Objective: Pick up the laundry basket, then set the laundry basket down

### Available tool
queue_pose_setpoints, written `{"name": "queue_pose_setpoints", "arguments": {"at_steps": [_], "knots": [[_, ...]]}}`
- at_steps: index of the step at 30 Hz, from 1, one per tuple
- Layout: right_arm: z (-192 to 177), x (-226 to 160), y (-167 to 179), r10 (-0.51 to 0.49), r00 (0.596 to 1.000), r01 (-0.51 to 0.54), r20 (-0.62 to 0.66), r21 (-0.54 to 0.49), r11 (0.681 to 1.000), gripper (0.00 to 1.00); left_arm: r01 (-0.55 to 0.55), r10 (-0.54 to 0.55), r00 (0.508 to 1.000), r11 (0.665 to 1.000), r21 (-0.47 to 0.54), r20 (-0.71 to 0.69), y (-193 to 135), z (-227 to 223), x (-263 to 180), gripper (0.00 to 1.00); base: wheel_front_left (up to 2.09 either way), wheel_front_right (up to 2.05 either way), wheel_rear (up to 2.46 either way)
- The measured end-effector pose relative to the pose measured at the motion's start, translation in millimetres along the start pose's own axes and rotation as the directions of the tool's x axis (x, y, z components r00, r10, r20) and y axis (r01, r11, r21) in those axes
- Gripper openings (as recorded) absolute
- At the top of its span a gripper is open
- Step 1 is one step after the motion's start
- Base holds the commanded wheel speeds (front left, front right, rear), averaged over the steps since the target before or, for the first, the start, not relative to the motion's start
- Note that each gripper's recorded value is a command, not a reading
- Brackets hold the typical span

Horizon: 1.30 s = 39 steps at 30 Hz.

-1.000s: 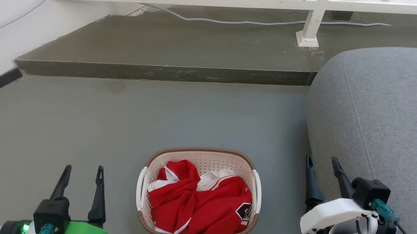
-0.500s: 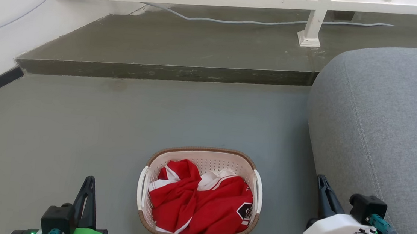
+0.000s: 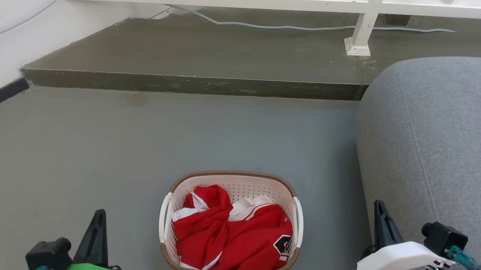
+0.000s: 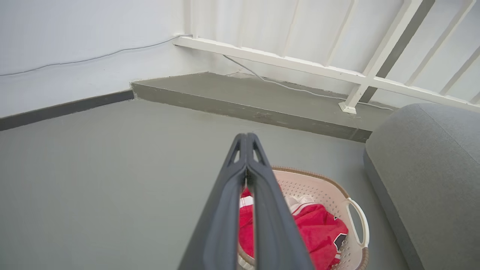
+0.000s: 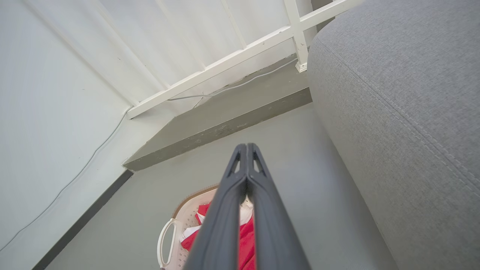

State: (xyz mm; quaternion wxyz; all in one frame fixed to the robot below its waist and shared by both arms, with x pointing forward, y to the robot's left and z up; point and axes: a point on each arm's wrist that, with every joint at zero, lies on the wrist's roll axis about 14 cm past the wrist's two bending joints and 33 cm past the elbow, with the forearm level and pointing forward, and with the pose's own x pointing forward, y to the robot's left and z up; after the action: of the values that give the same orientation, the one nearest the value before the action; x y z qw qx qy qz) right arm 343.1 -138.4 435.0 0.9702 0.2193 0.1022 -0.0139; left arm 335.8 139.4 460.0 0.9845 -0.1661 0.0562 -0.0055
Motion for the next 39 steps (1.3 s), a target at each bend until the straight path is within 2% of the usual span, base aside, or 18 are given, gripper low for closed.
{"name": "queue_pose_setpoints", "arguments": {"at_steps": [10,20,23,39], "knots": [[2.2,1.5,-9.0,-0.03,0.999,0.033,-0.019,0.131,0.991,0.0,-0.041,0.036,0.999,0.988,-0.147,-0.034,10.5,-2.1,0.8,0.0,0.0,0.0,0.0],[5.6,3.3,-16.3,-0.044,0.998,0.052,-0.035,0.274,0.96,0.0,-0.067,0.049,0.997,0.95,-0.305,-0.065,16.5,-3.1,3.2,0.0,0.0,0.0,0.0],[6.2,3.7,-17.6,-0.046,0.998,0.056,-0.038,0.298,0.953,0.0,-0.073,0.054,0.996,0.943,-0.325,-0.066,18.3,-2.0,4.5,0.0,0.0,0.0,0.0],[16.0,8.2,-25.8,-0.049,0.998,0.062,-0.04,0.495,0.867,0.0,-0.082,0.046,0.996,0.843,-0.531,-0.082,23.6,2.1,11.9,0.0,0.0,0.0,0.0]]}}
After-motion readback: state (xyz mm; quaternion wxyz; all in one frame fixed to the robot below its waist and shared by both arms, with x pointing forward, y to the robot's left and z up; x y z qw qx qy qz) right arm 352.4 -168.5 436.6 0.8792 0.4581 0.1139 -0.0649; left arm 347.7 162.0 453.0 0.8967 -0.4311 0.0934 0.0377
